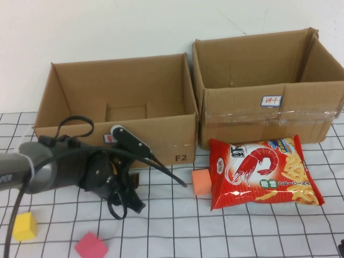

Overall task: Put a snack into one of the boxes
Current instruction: Pick up the biscuit, then place the biscuit in the biscuit box

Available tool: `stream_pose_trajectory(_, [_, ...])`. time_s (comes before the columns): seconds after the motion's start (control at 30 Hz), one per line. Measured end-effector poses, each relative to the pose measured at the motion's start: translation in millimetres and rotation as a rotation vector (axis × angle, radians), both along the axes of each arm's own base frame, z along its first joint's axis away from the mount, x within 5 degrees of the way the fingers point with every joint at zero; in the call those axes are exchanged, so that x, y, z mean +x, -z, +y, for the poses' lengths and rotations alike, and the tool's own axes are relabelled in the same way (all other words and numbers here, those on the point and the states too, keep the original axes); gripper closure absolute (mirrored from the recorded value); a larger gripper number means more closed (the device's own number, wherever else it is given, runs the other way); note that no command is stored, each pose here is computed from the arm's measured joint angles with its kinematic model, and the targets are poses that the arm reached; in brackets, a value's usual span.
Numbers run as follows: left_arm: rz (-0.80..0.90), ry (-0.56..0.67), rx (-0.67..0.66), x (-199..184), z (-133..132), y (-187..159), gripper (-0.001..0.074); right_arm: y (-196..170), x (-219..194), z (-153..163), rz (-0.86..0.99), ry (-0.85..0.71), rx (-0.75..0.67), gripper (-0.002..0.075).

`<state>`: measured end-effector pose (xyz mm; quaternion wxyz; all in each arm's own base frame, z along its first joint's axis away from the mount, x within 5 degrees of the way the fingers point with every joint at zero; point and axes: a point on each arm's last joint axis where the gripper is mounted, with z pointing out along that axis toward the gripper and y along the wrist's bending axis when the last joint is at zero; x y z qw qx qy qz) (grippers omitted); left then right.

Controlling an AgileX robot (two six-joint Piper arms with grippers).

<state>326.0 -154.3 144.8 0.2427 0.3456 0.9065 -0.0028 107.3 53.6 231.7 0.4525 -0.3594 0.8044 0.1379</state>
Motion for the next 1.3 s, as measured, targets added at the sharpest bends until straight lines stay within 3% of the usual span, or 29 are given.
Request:
stream_pose_trajectory(0.2, [0.071,-0.028,0.025,-13,8,-15,0.0615,-1,0,0,-0.006,-0.003,0.006,0.0727])
stream_pose_trajectory(0.4, [0.092,-0.090,-0.096,-27,7,-50,0.0620,-2,0,1,-0.018,-0.011,0.010,0.0727])
stream_pose_trajectory(0.7, [0.009,0.095,-0.374,-52,-36,-118,0.0625,-3,1,2,-0.025,-0.013,0.021,0.0727])
stream_pose_trajectory(1.0, [-0.252,0.127,-0.675,-4,-85,-214,0.0632,-3,1,2,-0.028,-0.011,0.034,0.0727])
stream_pose_trajectory(1.2, [-0.348,0.133,-0.757,54,-123,-220,0.0628,-4,1,3,-0.027,-0.009,0.043,0.0727])
stream_pose_trajectory(1.27, [-0.353,0.145,-0.752,70,-134,-209,0.0569,-4,1,3,-0.027,-0.009,0.043,0.0727])
stream_pose_trajectory(1.3, [-0.351,0.152,-0.746,78,-140,-201,0.0482,-4,1,3,-0.027,-0.009,0.043,0.0727])
